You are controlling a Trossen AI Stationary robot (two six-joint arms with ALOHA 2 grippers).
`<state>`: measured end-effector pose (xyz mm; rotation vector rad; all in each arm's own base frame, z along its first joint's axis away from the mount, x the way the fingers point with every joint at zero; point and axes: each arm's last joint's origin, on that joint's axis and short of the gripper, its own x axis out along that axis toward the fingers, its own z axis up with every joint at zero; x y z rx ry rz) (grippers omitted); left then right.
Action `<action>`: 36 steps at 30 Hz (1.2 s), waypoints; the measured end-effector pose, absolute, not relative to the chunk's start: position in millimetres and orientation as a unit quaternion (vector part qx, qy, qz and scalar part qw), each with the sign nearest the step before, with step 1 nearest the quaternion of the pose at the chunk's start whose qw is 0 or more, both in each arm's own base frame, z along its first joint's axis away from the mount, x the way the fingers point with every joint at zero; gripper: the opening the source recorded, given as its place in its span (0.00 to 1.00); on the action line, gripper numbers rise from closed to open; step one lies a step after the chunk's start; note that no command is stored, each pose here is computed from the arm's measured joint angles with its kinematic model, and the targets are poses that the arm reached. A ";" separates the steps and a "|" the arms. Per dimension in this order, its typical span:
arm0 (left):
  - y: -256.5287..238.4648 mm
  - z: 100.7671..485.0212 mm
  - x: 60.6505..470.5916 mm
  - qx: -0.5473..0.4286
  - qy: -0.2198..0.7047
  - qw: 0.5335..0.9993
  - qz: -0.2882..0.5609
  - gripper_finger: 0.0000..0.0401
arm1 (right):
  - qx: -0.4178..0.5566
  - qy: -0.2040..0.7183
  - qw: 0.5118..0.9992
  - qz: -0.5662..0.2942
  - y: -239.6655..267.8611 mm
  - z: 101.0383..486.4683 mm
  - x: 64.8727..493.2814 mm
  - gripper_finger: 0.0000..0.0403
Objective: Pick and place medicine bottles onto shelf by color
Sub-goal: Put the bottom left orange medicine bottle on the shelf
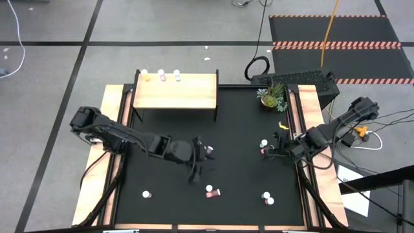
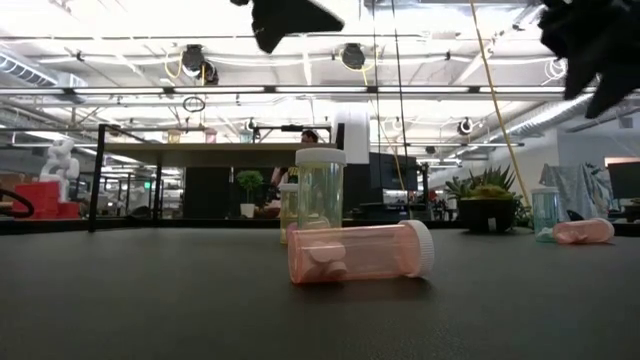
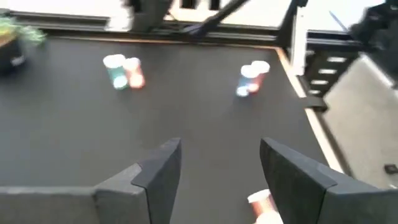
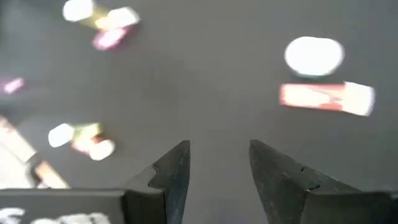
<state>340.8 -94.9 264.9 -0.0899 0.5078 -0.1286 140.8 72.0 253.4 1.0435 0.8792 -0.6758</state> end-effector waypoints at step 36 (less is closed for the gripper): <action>-149.9 260.5 272.8 -0.134 0.430 0.890 -0.063 0.54 | -0.017 0.332 0.934 0.129 172.7 101.9 309.2 0.68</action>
